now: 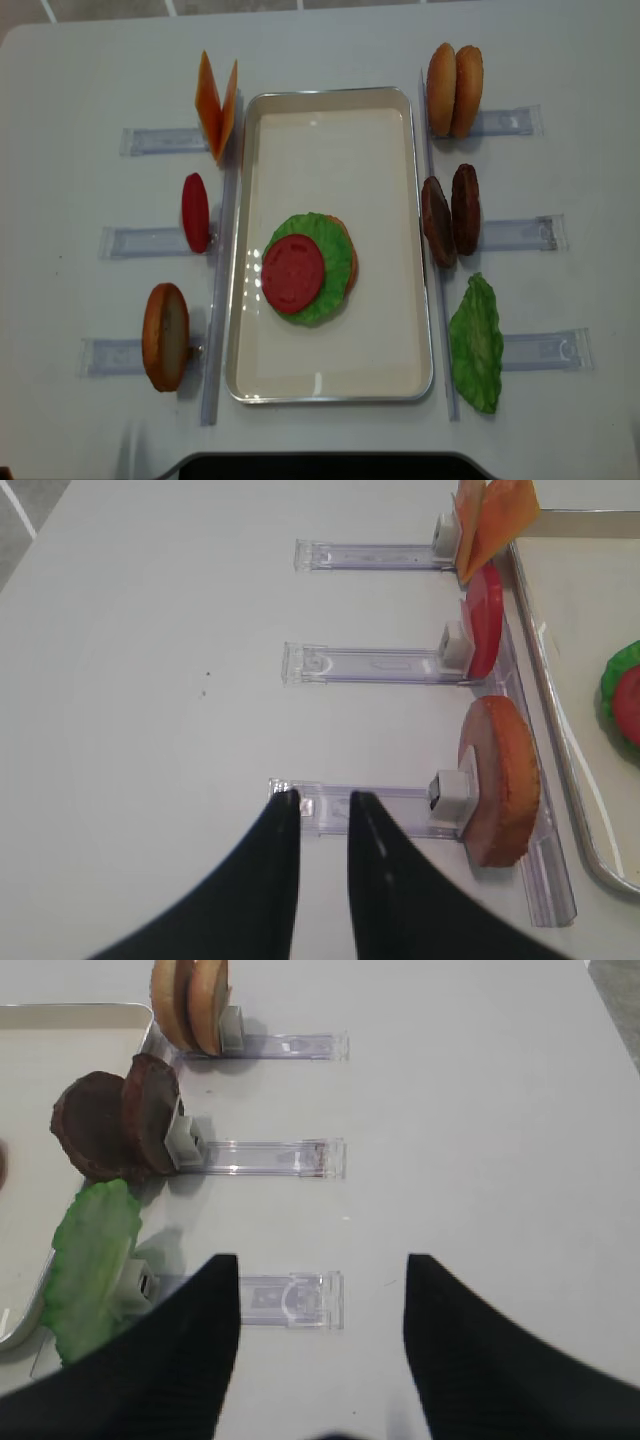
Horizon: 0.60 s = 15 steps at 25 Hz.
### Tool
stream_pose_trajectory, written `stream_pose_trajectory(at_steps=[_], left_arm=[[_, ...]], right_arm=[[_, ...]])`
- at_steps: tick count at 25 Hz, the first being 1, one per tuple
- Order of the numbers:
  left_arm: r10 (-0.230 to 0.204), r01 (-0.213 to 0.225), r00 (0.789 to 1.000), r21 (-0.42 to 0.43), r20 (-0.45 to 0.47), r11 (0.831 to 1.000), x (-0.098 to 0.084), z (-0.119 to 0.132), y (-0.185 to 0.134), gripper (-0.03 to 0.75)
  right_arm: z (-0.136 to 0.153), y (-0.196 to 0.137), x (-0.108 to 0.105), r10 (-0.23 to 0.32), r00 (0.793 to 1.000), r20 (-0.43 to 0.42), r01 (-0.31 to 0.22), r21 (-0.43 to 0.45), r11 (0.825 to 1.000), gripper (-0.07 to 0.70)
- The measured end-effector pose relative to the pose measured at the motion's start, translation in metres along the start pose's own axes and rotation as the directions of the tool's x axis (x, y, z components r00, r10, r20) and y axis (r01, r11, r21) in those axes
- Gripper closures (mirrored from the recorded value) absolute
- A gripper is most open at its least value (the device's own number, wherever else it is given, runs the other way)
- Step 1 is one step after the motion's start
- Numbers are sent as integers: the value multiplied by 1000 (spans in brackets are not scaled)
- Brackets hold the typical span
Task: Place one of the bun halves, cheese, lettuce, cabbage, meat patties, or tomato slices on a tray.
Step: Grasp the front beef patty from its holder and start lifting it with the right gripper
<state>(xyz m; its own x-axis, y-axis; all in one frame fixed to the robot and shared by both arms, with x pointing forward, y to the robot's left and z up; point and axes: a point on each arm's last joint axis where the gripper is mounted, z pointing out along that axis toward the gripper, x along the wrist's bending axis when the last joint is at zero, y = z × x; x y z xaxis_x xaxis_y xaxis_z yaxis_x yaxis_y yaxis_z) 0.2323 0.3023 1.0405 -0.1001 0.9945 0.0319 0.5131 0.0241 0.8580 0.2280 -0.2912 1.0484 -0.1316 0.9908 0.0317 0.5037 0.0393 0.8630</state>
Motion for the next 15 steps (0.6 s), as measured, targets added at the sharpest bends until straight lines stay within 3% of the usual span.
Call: stream_pose_trajectory(at_steps=[15], left_arm=[[0, 0, 1000, 0, 0, 1000, 0, 0, 0, 609]], right_arm=[[0, 0, 0, 0, 1000, 0, 0, 0, 1000, 273]])
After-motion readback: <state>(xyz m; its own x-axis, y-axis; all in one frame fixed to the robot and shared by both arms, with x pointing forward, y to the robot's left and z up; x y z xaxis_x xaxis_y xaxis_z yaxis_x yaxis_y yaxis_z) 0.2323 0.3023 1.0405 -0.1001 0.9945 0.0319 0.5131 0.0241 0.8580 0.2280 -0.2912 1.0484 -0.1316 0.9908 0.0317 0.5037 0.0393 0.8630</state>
